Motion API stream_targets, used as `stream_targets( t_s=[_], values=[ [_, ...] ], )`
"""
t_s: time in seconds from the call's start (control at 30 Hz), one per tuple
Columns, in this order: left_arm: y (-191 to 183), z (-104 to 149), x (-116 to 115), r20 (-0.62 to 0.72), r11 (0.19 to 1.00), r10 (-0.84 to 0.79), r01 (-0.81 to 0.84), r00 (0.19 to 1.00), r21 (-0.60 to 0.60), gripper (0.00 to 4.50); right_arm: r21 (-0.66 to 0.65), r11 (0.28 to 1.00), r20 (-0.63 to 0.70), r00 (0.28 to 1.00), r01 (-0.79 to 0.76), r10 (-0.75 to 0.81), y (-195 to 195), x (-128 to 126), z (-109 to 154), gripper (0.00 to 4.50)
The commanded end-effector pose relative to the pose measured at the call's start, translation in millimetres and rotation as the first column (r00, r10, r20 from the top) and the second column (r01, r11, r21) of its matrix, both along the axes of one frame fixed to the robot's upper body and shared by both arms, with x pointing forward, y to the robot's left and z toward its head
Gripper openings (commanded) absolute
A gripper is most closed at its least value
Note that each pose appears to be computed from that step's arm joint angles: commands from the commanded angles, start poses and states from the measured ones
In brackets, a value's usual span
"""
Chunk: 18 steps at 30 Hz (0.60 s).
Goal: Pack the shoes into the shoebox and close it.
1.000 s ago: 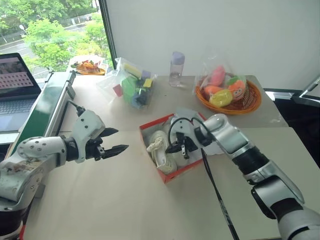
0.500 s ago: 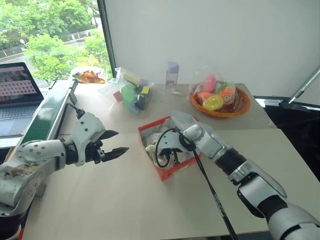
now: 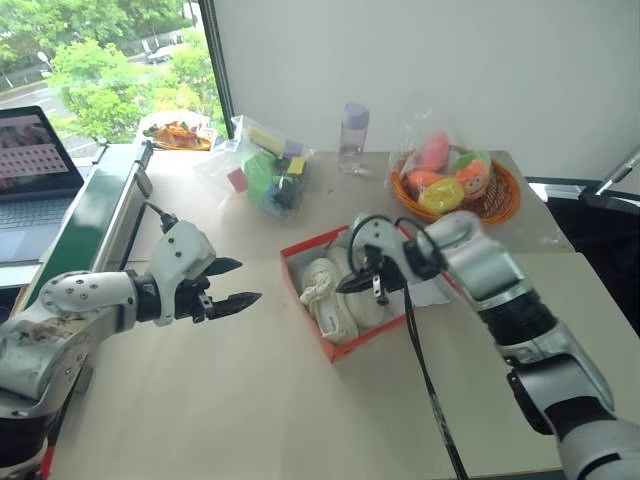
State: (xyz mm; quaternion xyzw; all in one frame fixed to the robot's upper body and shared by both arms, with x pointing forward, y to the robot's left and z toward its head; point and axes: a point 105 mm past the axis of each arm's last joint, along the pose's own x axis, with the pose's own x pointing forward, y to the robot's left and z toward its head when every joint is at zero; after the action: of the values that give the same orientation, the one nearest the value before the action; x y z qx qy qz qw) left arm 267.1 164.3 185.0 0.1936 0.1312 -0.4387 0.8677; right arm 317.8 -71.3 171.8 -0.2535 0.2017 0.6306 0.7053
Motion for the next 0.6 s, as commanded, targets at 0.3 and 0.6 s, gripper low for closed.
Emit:
stream_targets(
  t_s=[0.3, 0.6],
  values=[
    [-14, 8, 4, 0.019, 0.990, -0.136, 0.136, 0.991, 0.030, 3.43, 0.026, 0.975, 0.038, 0.975, 0.219, -0.220, -72, -24, 40, 0.04],
    [-30, 8, 20, 0.013, 0.967, -0.254, 0.253, 0.967, 0.038, 3.43, -0.057, 0.816, -0.005, 0.818, 0.575, -0.576, -157, -73, 43, 0.04]
  ],
)
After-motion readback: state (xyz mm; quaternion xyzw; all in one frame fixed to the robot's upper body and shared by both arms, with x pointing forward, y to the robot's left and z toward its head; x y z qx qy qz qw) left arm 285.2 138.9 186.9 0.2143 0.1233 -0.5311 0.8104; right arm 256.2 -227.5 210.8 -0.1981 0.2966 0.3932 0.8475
